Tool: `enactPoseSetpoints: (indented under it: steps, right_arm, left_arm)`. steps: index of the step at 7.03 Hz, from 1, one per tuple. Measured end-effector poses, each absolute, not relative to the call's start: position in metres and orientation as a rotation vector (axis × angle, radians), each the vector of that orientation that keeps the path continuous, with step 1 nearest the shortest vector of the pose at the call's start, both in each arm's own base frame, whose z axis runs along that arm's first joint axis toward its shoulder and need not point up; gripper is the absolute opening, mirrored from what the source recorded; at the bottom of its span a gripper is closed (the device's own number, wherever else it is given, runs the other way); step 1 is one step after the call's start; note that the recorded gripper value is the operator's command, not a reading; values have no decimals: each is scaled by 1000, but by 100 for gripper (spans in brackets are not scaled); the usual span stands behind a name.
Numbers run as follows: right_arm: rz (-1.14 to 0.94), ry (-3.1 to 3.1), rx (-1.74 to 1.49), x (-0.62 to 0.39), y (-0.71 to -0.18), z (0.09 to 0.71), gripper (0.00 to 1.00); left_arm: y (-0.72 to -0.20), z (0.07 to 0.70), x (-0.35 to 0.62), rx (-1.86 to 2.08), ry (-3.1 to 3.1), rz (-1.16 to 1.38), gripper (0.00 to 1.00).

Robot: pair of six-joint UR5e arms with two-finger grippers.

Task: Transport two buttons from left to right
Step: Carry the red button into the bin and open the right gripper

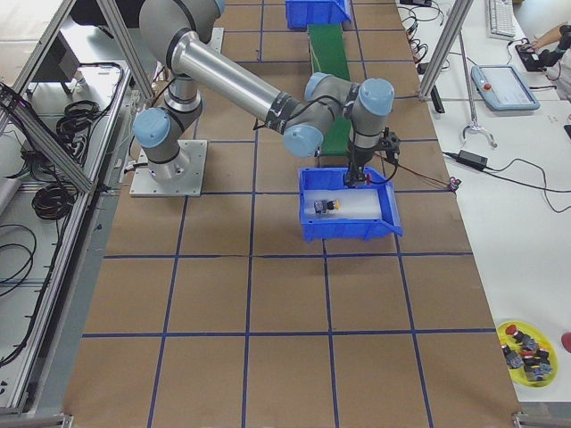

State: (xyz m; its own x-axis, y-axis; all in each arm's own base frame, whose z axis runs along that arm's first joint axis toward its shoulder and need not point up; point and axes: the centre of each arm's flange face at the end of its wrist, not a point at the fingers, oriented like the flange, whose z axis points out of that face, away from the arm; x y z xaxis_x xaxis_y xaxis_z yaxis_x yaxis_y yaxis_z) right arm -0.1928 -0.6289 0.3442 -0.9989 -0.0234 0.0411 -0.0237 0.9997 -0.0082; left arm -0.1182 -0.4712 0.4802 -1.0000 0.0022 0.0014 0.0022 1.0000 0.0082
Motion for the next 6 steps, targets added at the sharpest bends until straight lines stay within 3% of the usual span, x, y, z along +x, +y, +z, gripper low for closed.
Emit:
enactPoseSetpoints:
  steps: [6]
  right_arm:
    - [7,-3106,63,-212,-662,236,9]
  left_arm:
    - [-472,480,-118,-3,-3140,-13,100]
